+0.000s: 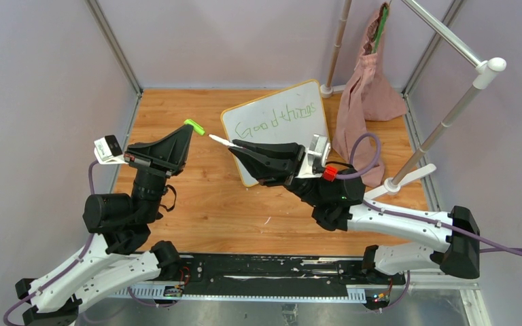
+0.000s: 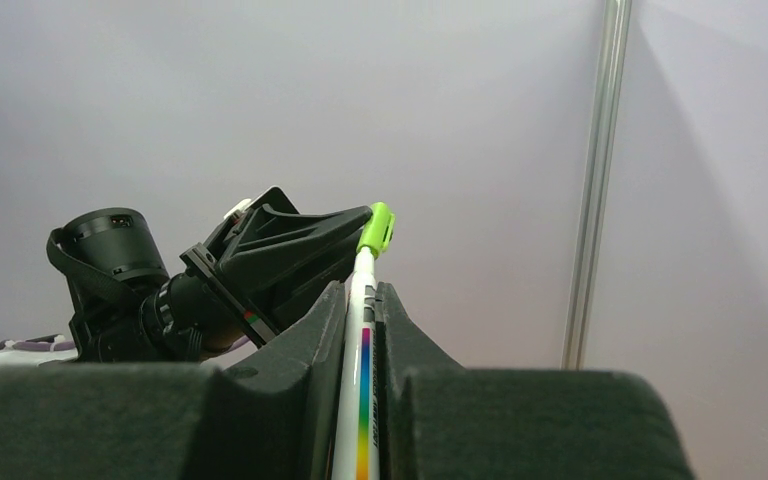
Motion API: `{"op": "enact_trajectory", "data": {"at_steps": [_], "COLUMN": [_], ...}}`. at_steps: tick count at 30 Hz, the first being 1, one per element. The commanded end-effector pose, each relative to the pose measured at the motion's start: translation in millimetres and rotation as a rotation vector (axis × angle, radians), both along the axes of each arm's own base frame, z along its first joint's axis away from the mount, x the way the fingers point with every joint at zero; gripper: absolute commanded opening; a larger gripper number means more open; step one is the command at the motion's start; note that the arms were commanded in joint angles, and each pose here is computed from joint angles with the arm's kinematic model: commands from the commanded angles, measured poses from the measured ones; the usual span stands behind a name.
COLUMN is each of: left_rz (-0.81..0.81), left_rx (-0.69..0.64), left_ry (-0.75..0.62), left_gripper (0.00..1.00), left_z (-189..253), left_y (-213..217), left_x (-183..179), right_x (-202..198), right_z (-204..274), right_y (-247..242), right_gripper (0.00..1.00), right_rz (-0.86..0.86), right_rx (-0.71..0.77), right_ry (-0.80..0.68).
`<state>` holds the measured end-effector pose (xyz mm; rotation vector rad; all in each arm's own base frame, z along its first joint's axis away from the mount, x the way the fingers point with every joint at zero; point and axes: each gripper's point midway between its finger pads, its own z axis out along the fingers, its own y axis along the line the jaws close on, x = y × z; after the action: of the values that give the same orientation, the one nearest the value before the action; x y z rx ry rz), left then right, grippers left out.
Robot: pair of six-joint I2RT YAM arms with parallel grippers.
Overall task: Write a sentence on the whiteboard
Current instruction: Close the whiteboard marker at the center of the board.
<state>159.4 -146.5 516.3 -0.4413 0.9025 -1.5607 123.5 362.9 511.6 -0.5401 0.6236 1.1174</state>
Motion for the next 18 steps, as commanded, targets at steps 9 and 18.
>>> {"op": "enact_trajectory", "data": {"at_steps": [9, 18], "left_rz": [0.008, -0.011], "left_rx": [-0.038, -0.033], "left_ry": [-0.02, -0.037], "left_gripper": [0.0, 0.0], "left_z": [8.7, 13.7], "left_y": [8.2, 5.7], "left_x": [-3.5, -7.3], "right_x": [-15.4, -12.9], "right_z": [22.1, 21.5], "right_y": [-3.0, -1.7], "right_gripper": [0.0, 0.0], "right_rz": [0.059, 0.051], "right_rx": [0.052, 0.049], "right_ry": [-0.027, -0.019]}}
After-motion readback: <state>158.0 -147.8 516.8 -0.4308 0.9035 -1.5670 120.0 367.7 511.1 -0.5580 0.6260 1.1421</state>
